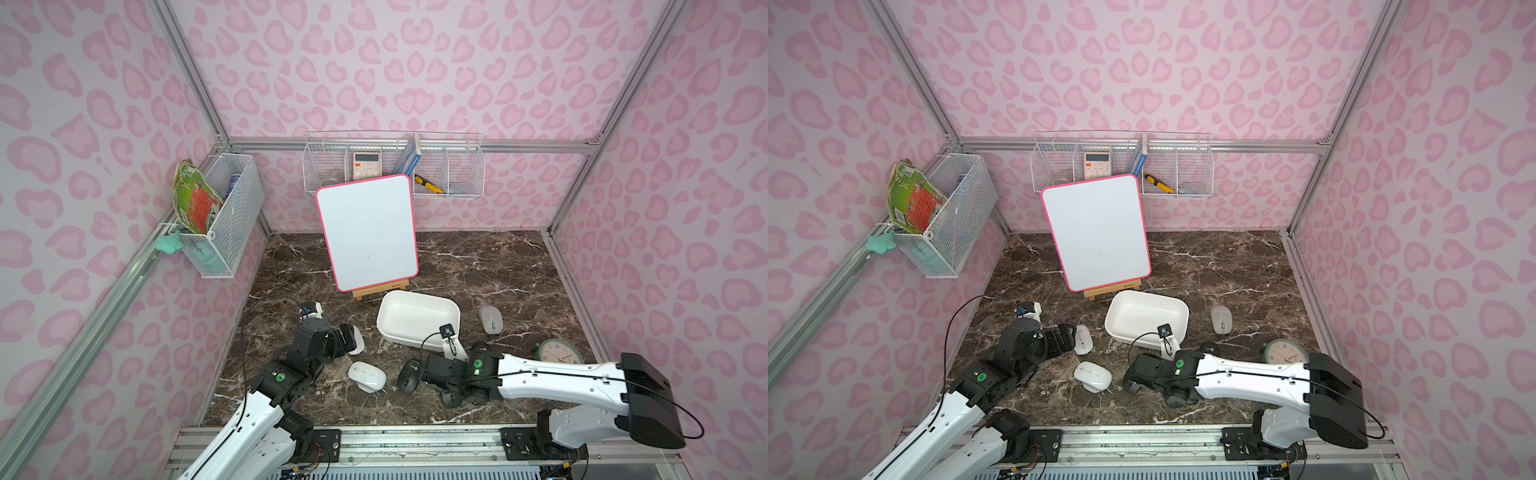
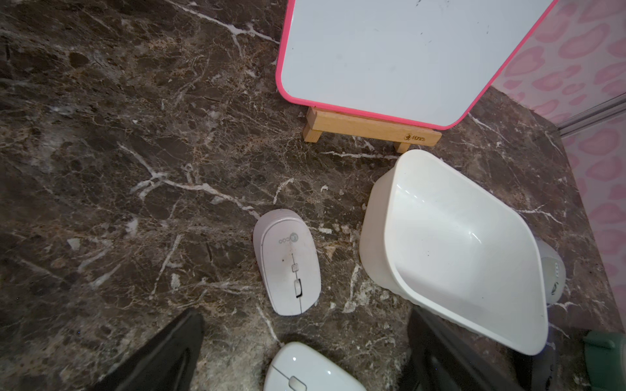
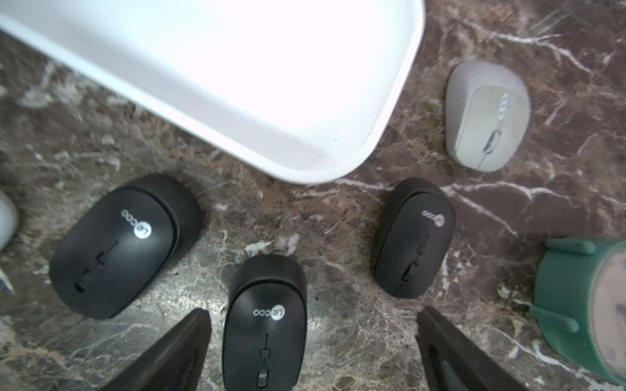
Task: Take out the mouse from the storage box
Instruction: Place the mouse at the center of the board, then reset both arms
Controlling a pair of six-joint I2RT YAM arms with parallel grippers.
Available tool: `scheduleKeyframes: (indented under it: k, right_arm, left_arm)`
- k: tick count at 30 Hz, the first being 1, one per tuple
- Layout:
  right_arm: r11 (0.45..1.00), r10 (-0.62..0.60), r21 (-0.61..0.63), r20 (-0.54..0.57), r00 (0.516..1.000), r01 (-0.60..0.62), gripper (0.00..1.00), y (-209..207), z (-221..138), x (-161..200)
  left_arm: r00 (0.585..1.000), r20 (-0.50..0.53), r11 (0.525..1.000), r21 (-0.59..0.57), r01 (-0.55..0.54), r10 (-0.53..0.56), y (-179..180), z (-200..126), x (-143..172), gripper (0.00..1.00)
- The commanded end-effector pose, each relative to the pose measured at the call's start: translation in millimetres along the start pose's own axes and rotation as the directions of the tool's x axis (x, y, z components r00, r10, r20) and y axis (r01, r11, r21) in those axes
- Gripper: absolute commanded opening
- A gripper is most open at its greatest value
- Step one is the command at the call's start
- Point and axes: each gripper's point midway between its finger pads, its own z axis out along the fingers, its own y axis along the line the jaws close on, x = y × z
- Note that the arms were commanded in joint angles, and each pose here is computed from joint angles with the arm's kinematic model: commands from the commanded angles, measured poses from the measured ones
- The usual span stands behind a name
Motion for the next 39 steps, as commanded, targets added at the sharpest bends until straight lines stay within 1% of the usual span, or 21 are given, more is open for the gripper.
scheduleKeyframes:
  k: [1,2,5,8,11,13,16,18,19,20,21,23,24,26,30,33,35,37,39]
  right_arm:
    - [1.0,0.031,-0.001,0.144,0.989,-0.032,0.97,-23,-18,-29]
    - [0.998,0.059,-0.004,0.209,0.976,-0.059,0.97,-33,-25,-40]
    - [0.988,0.157,-0.044,0.309,0.938,-0.151,0.98,-61,-36,-65]
    - [0.964,0.266,-0.093,0.408,0.873,-0.25,1.0,-91,-44,-83]
    - [0.943,0.333,-0.164,0.523,0.785,-0.291,1.0,-112,-55,-93]
    - [0.929,0.368,-0.21,0.602,0.709,-0.303,1.0,-124,-64,-97]
    - [0.914,0.4,-0.265,0.701,0.59,-0.306,1.0,-140,-80,-99]
    - [0.908,0.41,-0.28,0.744,0.527,-0.312,1.0,-151,-90,-98]
    - [0.907,0.408,-0.277,0.762,0.503,-0.317,1.0,-157,-93,-95]
    - [0.908,0.402,-0.267,0.772,0.493,-0.322,1.0,-161,-94,-93]
    - [0.909,0.395,-0.255,0.78,0.485,-0.33,1.0,-166,-95,-90]
    - [0.908,0.385,-0.225,0.78,0.493,-0.353,1.0,-173,-93,-85]
    - [0.903,0.392,-0.222,0.775,0.496,-0.368,1.0,-175,-91,-83]
    - [0.91,0.38,-0.212,0.77,0.512,-0.356,1.0,-171,-86,-82]
    - [0.931,0.33,-0.163,0.757,0.563,-0.327,1.0,-163,-71,-85]
    - [0.946,0.285,-0.125,0.759,0.585,-0.299,1.0,-159,-70,-97]
    - [0.948,0.269,-0.102,0.762,0.589,-0.301,1.0,-160,-71,-106]
    - [0.953,0.248,-0.082,0.765,0.595,-0.292,1.0,-160,-71,-116]
    - [0.961,0.218,-0.057,0.761,0.611,-0.272,1.0,-159,-68,-126]
  left_arm:
    - [1.0,-0.005,0.999,0.038,0.018,-0.018,-7,-6,-1,0.99]
    - [1.0,-0.002,0.999,0.046,0.023,-0.023,-8,-8,-2,0.99]
    - [0.999,0.024,0.998,0.055,0.035,-0.036,-9,-15,-8,0.99]
    - [0.996,0.074,0.998,0.038,0.056,-0.058,-4,-25,-19,0.99]
    - [0.984,0.154,0.996,0.02,0.089,-0.091,0,-33,-35,0.99]
    - [0.968,0.23,0.995,0.018,0.095,-0.097,-3,-36,-54,0.99]
    - [0.944,0.315,0.994,-0.009,0.107,-0.099,-5,-33,-78,0.99]
    - [0.933,0.35,0.994,-0.027,0.103,-0.087,-9,-29,-90,0.99]
    - [0.931,0.36,0.996,-0.032,0.081,-0.064,-13,-26,-96,0.99]
    - [0.931,0.362,0.997,-0.047,0.064,-0.042,-14,-24,-100,0.99]
    - [0.932,0.361,0.996,-0.073,0.051,-0.021,-15,-22,-103,0.99]
    - [0.932,0.362,0.994,-0.111,0.013,0.028,-17,-17,-110,0.99]
    - [0.93,0.365,0.99,-0.14,0.006,0.046,-15,-15,-113,0.99]
    - [0.922,0.382,0.978,-0.206,0.024,0.058,-7,-15,-120,0.99]
    - [0.891,0.426,0.952,-0.306,-0.021,0.157,3,-9,-129,0.99]
    - [0.866,0.439,0.91,-0.413,-0.045,0.242,20,-2,-130,0.99]
    - [0.873,0.425,0.878,-0.478,-0.008,0.239,41,3,-128,0.99]
    - [0.896,0.404,0.861,-0.505,0.051,0.184,66,12,-121,0.99]
    - [0.907,0.402,0.84,-0.529,0.12,0.125,93,20,-115,0.99]
